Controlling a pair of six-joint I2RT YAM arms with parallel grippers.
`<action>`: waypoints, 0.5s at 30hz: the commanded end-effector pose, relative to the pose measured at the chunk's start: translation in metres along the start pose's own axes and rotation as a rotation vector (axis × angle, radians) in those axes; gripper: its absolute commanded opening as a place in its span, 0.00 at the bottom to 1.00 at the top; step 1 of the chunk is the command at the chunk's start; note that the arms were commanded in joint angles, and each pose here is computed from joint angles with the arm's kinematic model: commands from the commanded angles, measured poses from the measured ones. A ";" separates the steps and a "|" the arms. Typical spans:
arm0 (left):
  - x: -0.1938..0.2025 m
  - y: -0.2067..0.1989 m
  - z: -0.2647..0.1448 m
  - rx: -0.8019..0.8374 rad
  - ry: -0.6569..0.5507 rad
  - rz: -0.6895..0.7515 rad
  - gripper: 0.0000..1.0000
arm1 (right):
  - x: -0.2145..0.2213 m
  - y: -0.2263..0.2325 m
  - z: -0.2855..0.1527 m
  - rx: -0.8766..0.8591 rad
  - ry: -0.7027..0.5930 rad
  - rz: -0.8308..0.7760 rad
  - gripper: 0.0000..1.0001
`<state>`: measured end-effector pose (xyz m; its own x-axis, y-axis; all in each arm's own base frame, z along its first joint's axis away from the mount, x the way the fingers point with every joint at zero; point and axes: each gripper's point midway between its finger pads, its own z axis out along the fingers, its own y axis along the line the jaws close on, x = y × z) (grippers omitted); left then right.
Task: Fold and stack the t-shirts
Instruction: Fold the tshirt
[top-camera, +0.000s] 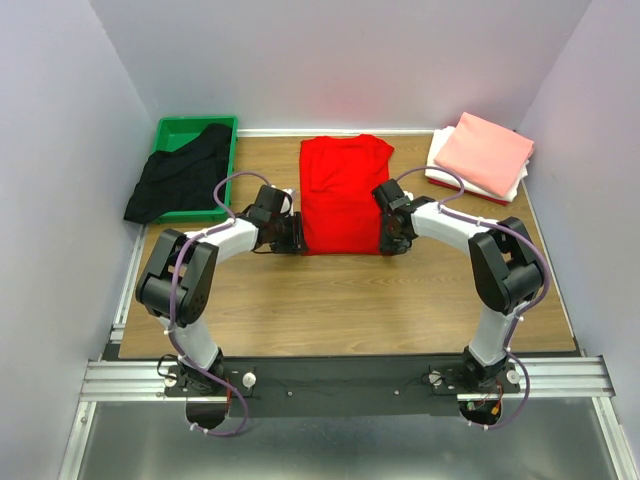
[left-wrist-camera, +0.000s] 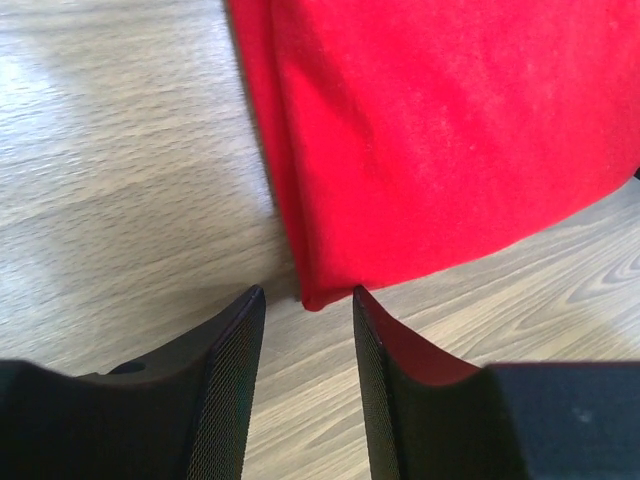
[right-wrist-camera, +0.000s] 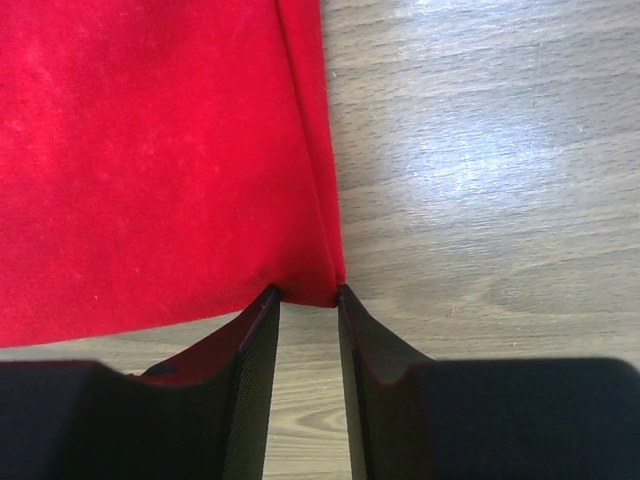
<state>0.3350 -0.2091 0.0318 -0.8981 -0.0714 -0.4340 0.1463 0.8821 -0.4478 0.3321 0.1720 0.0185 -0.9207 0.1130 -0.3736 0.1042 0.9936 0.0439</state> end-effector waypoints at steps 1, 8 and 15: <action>0.020 0.004 0.009 -0.002 0.065 -0.006 0.48 | 0.009 -0.007 0.009 0.022 0.018 0.016 0.35; 0.036 0.009 0.017 -0.004 0.125 -0.004 0.42 | 0.010 -0.010 0.014 0.039 0.010 0.015 0.26; 0.041 0.008 0.018 0.010 0.144 0.004 0.21 | 0.010 -0.012 0.014 0.044 0.005 0.014 0.13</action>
<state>0.3349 -0.2189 0.0255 -0.9047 -0.0534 -0.4227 0.1733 0.8602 -0.4795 0.3386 0.1760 0.0182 -0.9079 0.1310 -0.3981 0.1135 0.9913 0.0674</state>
